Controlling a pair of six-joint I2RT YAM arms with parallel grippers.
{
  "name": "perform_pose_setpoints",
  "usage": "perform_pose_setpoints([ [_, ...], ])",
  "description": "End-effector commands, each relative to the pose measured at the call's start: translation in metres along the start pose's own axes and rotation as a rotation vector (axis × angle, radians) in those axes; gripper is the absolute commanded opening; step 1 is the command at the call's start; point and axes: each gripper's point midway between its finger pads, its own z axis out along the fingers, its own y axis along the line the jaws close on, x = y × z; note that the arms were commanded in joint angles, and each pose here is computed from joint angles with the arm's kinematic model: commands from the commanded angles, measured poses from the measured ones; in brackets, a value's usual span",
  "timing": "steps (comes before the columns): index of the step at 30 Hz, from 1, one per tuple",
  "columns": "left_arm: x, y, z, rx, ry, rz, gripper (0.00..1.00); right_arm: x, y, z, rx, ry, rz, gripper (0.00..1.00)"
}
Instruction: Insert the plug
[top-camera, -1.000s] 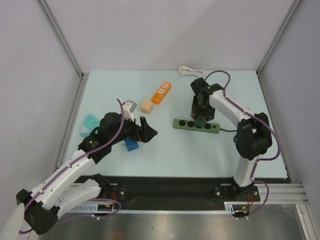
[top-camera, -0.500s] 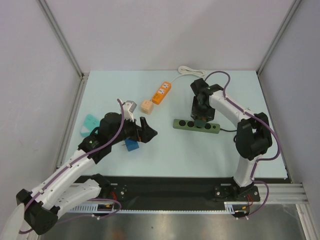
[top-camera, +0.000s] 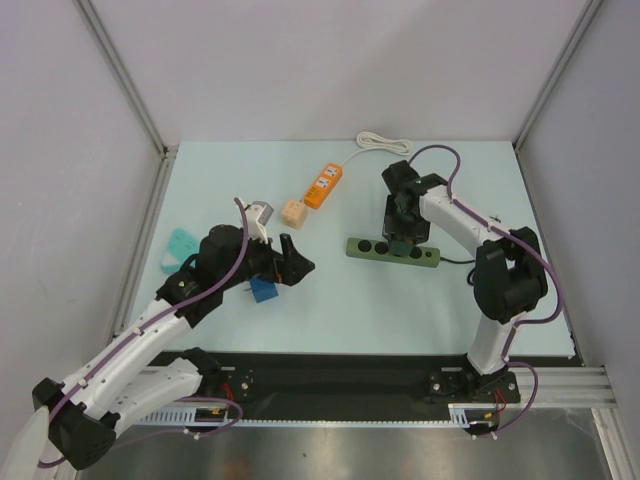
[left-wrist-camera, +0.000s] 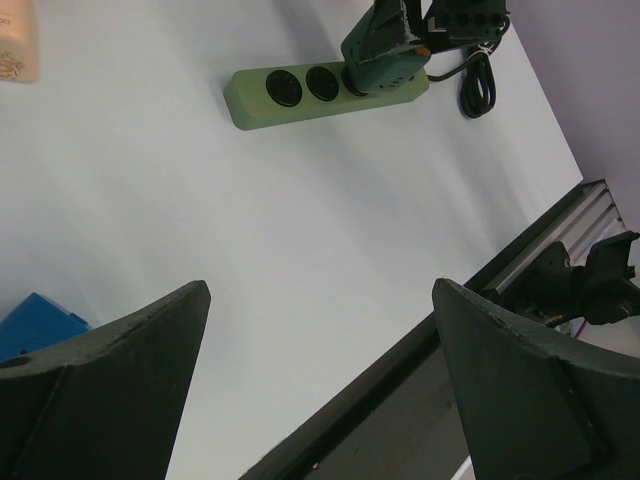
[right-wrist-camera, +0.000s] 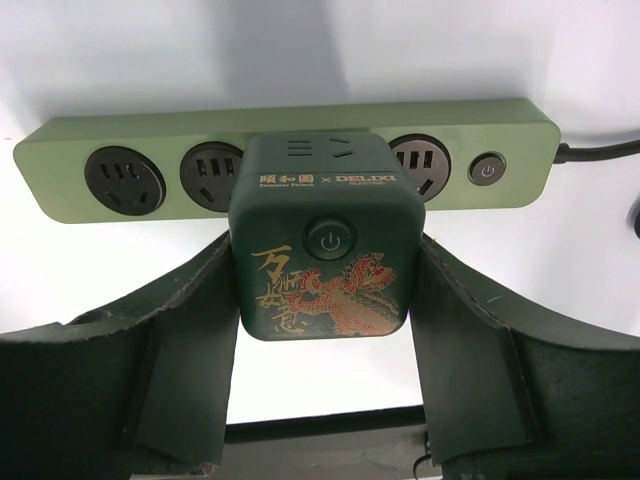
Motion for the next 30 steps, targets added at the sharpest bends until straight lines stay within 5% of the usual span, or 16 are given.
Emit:
perform_pose_setpoints([
  [1,-0.009,0.001,-0.003,0.0,-0.04,0.022,1.0,0.004,-0.006,0.0,0.018,-0.018,-0.024,0.0],
  [30,-0.008,0.004,-0.001,-0.019,-0.037,0.02,1.0,0.044,-0.007,0.043,0.054,0.0,-0.036,0.0],
])
